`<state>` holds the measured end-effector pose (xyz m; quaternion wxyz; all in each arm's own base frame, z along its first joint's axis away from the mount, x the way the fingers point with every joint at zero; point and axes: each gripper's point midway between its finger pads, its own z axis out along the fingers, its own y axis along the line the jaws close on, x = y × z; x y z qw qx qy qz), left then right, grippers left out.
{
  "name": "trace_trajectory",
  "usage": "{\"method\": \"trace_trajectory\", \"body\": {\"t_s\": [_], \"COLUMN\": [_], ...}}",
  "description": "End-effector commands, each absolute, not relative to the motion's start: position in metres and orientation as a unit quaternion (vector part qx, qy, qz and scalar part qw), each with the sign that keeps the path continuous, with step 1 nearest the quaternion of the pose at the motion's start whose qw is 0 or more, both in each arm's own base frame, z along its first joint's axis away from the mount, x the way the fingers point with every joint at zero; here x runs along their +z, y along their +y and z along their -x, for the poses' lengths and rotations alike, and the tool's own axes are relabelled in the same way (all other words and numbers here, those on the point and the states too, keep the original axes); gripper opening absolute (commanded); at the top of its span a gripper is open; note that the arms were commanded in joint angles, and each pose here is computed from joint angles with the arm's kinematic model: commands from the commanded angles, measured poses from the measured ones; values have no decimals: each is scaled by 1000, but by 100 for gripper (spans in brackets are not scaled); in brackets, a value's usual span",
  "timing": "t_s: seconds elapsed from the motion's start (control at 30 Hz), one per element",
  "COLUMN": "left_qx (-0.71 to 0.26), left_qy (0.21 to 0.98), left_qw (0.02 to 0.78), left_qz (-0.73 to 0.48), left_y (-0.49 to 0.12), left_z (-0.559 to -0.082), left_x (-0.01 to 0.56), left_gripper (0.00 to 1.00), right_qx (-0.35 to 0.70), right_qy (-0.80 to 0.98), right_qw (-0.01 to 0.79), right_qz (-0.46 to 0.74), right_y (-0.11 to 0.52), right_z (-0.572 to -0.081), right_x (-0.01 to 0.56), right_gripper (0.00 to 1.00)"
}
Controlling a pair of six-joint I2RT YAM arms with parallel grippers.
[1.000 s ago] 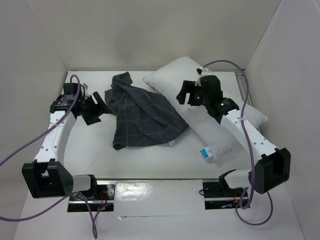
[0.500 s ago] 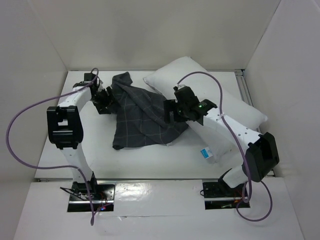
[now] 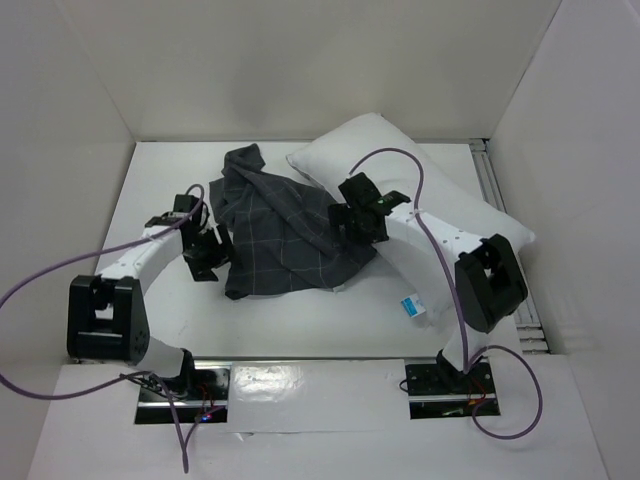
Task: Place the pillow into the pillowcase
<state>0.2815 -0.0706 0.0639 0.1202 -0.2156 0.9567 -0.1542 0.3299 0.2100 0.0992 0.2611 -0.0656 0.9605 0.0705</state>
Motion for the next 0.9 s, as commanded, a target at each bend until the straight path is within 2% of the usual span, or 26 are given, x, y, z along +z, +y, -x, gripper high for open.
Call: {"method": "trace_trajectory", "body": {"t_s": [0.0,0.1,0.27,0.3,0.37,0.4,0.43,0.47,0.53,0.67,0.77,0.8,0.87], "left_qx": [-121,-133,-190,-212,-226,-235,-239,-244,-236,-206,-164,-171,-168], "left_qy": [954,953,946,944,941,939,938,939,942,938,930,917,895], "left_qw": [122,92,72,67,62,58,59,62,55,149,210,263,320], "left_qz": [245,256,253,244,245,243,242,233,232,237,255,247,262], "left_y": [-60,-67,-92,-101,-105,-108,-110,-111,-110,-80,-42,-34,-9], "left_z": [-257,-243,-238,-235,-233,-233,-238,-242,-245,-307,-348,-375,-402], "left_x": [52,39,29,32,32,34,36,39,46,103,146,195,243], "left_gripper": [84,84,81,78,59,45,27,0,0,0,0,0,0], "right_qx": [53,35,15,15,20,27,34,46,70,156,209,233,268], "right_qy": [953,954,956,956,956,956,954,953,949,922,885,858,821], "right_qw": [289,284,279,279,277,278,281,283,286,322,384,427,477], "right_qz": [75,87,91,91,92,93,94,96,110,148,159,164,164], "right_y": [212,215,213,212,213,216,217,223,236,276,304,323,340], "right_z": [-351,-358,-364,-363,-360,-361,-360,-362,-363,-378,-412,-445,-480], "right_x": [108,95,76,73,74,74,78,83,92,132,177,218,275], "right_gripper": [97,96,63,44,25,17,3,0,0,0,0,0,0]}}
